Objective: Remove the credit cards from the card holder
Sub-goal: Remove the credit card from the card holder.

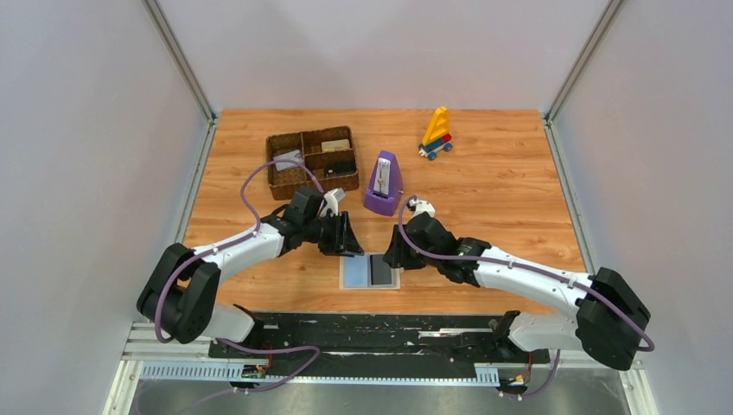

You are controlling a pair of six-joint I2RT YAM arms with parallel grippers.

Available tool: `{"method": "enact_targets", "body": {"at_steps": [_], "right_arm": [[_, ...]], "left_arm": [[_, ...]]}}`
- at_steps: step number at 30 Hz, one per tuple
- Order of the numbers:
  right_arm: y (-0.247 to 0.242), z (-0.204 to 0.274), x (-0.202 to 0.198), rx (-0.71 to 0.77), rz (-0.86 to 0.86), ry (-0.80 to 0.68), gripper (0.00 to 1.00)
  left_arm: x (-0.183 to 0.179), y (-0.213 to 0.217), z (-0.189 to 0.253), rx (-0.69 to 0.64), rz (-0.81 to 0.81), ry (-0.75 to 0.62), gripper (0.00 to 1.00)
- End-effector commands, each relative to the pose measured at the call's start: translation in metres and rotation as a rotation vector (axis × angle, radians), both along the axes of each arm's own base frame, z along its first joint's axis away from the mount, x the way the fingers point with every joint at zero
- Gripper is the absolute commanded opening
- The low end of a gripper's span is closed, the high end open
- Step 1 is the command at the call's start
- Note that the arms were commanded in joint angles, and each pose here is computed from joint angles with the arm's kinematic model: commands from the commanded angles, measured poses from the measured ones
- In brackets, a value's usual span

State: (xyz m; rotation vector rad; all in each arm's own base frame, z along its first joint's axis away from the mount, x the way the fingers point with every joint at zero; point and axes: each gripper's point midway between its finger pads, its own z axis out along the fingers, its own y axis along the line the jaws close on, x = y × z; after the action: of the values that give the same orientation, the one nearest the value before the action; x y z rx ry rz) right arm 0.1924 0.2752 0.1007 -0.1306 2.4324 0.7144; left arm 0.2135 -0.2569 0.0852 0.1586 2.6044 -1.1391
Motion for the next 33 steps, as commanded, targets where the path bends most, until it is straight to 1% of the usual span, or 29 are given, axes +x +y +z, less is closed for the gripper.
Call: {"method": "enact_targets", "body": {"at_steps": [1,5,12,33], "right_arm": [[0.012,0.002,0.012,0.095,-0.017,0.003,0.40],[0.021,-0.005,0.013,0.116,0.022,0.034,0.36],[0.021,-0.023,0.020,0.105,0.001,0.058,0.30],[0.009,-0.066,0.010,0.045,-0.039,0.158,0.29]], "left_arm": [[0.010,-0.015,0.012,-0.083,0.018,-0.055,0.46],[0.008,-0.016,0.004,-0.066,0.025,-0.056,0.46],[0.006,-0.016,-0.009,-0.062,0.044,-0.051,0.45],[-0.004,-0.025,-0.032,-0.052,0.044,0.005,0.43]]}}
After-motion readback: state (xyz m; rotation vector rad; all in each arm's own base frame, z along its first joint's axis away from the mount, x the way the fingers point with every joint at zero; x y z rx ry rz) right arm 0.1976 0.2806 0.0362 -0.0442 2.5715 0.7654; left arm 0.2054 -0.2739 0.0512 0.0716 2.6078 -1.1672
